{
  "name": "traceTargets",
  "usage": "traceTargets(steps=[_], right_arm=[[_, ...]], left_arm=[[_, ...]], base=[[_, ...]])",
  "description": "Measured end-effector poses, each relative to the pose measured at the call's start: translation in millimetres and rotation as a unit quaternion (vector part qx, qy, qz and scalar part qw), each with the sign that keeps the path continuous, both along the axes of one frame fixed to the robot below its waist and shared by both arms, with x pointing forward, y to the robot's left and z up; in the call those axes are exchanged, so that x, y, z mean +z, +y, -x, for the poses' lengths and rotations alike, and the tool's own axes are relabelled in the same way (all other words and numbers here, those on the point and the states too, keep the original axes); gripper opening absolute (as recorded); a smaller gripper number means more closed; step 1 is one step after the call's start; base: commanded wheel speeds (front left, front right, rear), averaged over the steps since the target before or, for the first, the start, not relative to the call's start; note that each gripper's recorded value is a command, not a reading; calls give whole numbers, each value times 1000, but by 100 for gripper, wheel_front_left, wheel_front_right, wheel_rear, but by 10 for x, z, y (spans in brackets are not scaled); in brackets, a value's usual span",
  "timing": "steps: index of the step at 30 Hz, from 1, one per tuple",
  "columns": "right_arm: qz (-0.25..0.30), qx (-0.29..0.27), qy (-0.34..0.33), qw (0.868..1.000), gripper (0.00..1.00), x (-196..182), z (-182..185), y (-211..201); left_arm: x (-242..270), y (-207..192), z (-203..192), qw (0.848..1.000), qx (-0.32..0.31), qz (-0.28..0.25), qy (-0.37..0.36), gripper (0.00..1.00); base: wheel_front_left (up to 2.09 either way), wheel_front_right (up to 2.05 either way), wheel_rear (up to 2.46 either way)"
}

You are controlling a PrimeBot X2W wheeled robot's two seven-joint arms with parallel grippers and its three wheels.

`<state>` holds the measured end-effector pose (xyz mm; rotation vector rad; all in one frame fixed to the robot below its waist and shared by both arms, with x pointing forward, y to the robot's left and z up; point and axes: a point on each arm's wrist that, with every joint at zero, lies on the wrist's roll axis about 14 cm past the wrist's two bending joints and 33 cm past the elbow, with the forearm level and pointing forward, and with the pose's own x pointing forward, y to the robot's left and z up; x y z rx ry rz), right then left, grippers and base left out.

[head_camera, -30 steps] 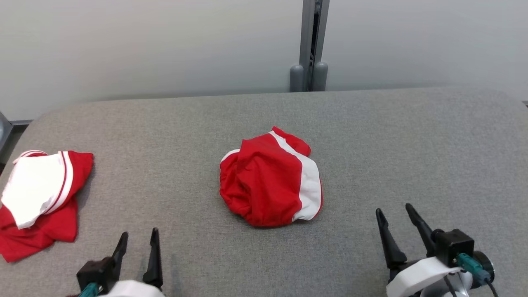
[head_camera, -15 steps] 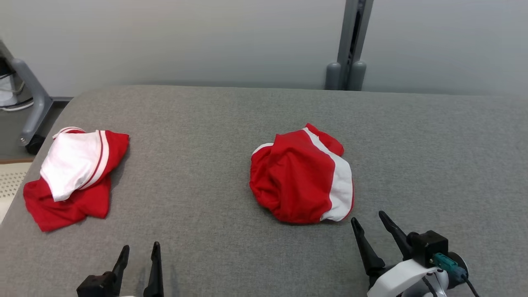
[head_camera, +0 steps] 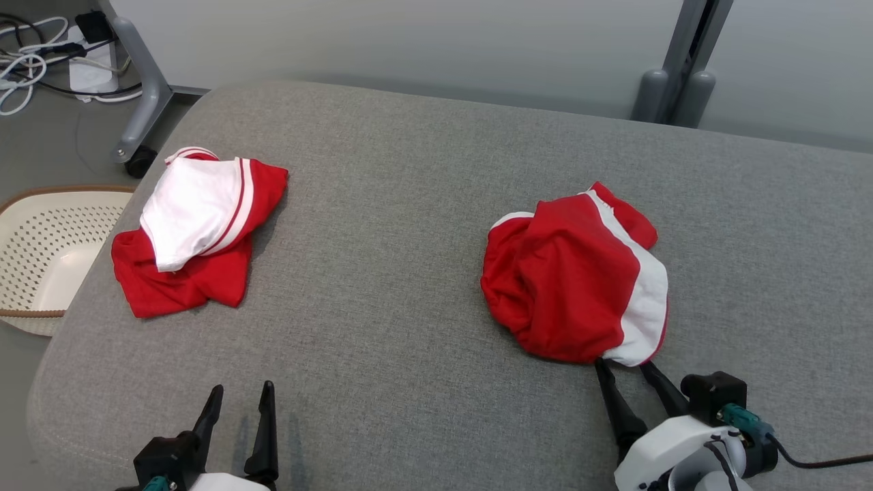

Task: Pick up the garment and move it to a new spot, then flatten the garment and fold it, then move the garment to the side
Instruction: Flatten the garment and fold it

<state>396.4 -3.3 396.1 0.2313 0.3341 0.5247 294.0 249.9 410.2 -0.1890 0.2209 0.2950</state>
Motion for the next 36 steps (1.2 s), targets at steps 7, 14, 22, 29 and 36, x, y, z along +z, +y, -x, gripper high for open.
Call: traceTargets(steps=[7, 14, 22, 29, 36], right_arm=[[5, -22, -42, 999, 0, 200, -285, -147], [42, -26, -172, 984, 0, 935, -773, -390], [36, 87, -372, 923, 0, 2397, -902, 425], [51, 244, -433, 866, 0, 2609, -238, 1264], [135, 275, -265, 914, 0, 1172, -99, 699]], left_arm=[[35, -4, -66, 1000, 1, 6, -8, 100], [59, -181, -105, 999, -19, 30, -19, 100], [102, -315, -48, 998, -30, 47, -30, 100], [77, -394, -24, 997, -39, 55, -28, 100], [11, -508, -92, 996, -58, 60, -16, 100]], base=[[0, 0, 0], [0, 0, 0], [0, 0, 0], [0, 0, 0], [0, 0, 0]])
